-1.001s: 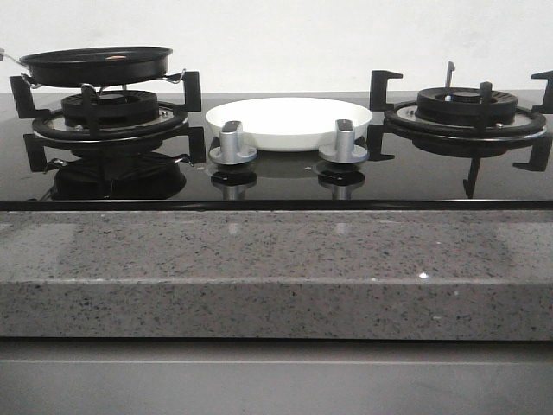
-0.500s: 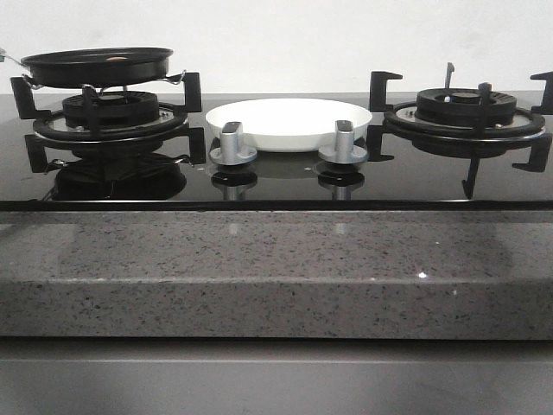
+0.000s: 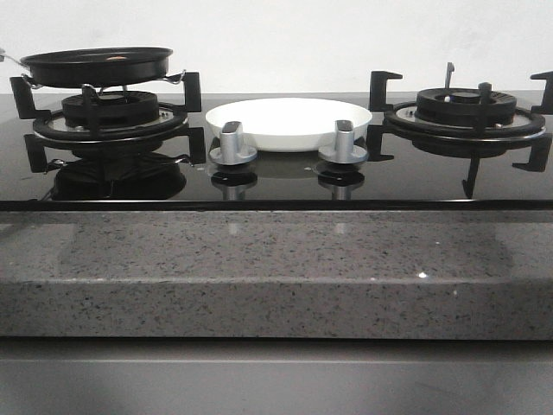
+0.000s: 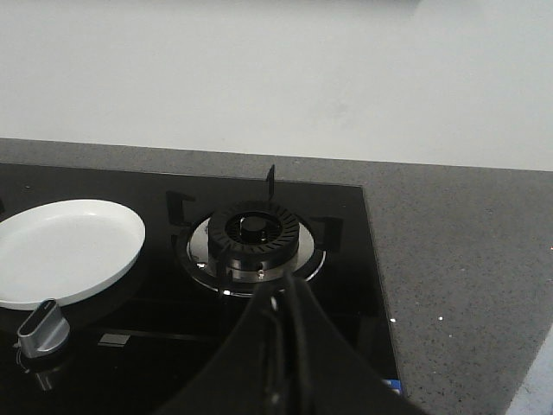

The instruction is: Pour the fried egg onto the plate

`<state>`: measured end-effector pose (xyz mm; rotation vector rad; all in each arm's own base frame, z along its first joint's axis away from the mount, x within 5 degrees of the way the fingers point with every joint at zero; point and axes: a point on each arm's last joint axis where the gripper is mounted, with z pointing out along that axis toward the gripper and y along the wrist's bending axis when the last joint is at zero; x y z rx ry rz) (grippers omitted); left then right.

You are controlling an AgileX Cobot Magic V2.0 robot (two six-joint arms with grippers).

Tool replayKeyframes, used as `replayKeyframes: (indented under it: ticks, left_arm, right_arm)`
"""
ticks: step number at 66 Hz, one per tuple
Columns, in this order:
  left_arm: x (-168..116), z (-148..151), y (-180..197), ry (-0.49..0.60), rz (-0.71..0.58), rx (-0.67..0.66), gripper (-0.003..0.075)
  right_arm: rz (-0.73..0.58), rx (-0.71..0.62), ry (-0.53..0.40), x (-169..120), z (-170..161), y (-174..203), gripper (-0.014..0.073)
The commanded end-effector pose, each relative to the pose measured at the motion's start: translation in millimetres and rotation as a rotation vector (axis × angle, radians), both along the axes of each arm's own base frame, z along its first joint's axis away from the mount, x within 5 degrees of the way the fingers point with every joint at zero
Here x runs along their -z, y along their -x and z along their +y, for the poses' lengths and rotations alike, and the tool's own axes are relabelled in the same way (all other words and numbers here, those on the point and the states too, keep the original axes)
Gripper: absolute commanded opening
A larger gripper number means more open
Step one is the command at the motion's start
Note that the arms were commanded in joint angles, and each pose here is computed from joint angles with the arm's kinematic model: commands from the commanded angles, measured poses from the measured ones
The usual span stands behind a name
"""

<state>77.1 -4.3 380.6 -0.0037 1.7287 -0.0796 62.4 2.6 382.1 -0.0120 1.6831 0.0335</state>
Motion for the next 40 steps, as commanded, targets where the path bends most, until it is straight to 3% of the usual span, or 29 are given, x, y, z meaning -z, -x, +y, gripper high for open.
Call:
replayKeyframes:
  ticks: [1, 14, 18, 30, 34, 40]
  left_arm:
    - [-15.2, 0.1, -1.4, 0.011, -0.092, -0.003, -0.0020]
    - [-15.6, 0.6, -1.4, 0.001, -0.098, -0.007, -0.0009]
    - [-15.6, 1.2, -1.4, -0.015, -0.099, -0.012, 0.0043]
    - [-15.8, 3.3, -1.5, -0.062, -0.102, -0.030, 0.0382]
    - [-15.6, 3.3, -1.5, -0.062, -0.100, -0.030, 0.0449]
    - [-15.4, 3.0, -1.5, -0.056, -0.097, -0.027, 0.0461]
  right_arm:
    - [-0.084, 0.015, 0.016, -13.5, -1.2, -1.7, -0.0066]
    - [-0.082, 0.015, 0.015, -13.4, -1.2, -1.7, -0.0056]
    - [-0.086, 0.015, 0.015, -13.7, -1.2, -1.7, 0.0024]
    - [-0.085, 0.016, 0.018, -13.6, -1.3, -1.7, 0.0433]
    - [-0.085, 0.016, 0.018, -13.6, -1.3, -1.7, 0.0496]
    - [-0.085, 0.016, 0.018, -13.6, -1.3, -1.7, 0.0500]
